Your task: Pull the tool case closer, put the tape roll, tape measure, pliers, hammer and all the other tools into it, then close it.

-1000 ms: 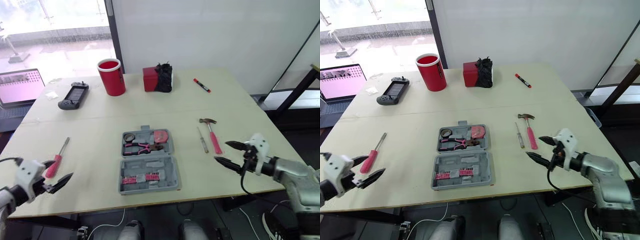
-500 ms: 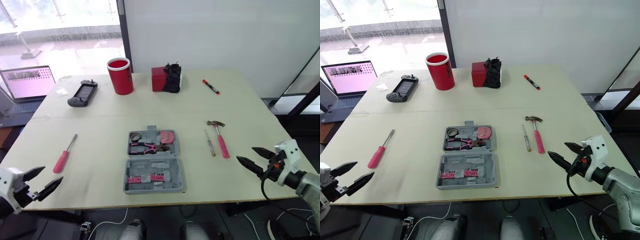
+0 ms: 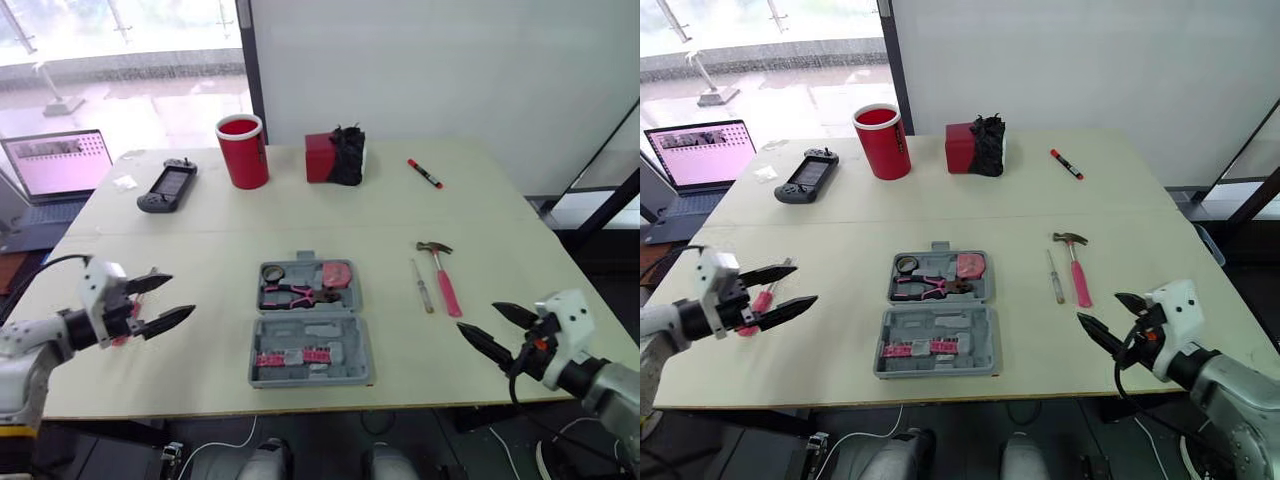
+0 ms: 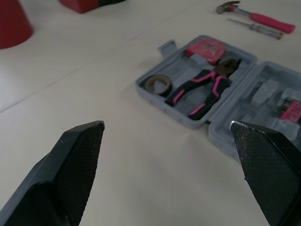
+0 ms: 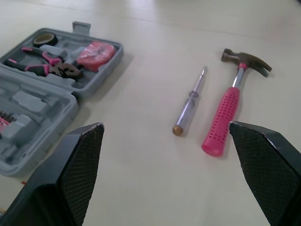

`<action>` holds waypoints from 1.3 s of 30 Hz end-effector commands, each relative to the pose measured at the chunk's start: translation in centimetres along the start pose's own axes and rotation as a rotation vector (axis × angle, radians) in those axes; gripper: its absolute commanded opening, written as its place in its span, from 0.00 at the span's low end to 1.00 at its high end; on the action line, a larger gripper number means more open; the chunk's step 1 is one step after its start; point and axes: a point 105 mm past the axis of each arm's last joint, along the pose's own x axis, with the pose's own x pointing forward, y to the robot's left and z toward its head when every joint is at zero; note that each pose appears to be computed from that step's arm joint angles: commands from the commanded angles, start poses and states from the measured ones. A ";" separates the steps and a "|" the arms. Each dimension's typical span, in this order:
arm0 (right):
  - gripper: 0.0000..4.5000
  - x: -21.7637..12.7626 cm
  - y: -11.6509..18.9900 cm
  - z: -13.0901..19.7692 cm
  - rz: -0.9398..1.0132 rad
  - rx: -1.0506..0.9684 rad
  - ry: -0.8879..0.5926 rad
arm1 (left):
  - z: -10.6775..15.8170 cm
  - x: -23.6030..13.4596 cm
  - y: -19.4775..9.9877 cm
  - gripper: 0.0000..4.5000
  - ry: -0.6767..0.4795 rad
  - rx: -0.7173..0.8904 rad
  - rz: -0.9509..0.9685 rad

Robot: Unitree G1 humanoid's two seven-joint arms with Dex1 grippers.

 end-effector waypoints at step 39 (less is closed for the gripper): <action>0.88 17.1 -3.5 -1.8 -0.109 0.136 0.360 | 6.0 6.0 -7.5 1.00 -0.004 0.185 -0.205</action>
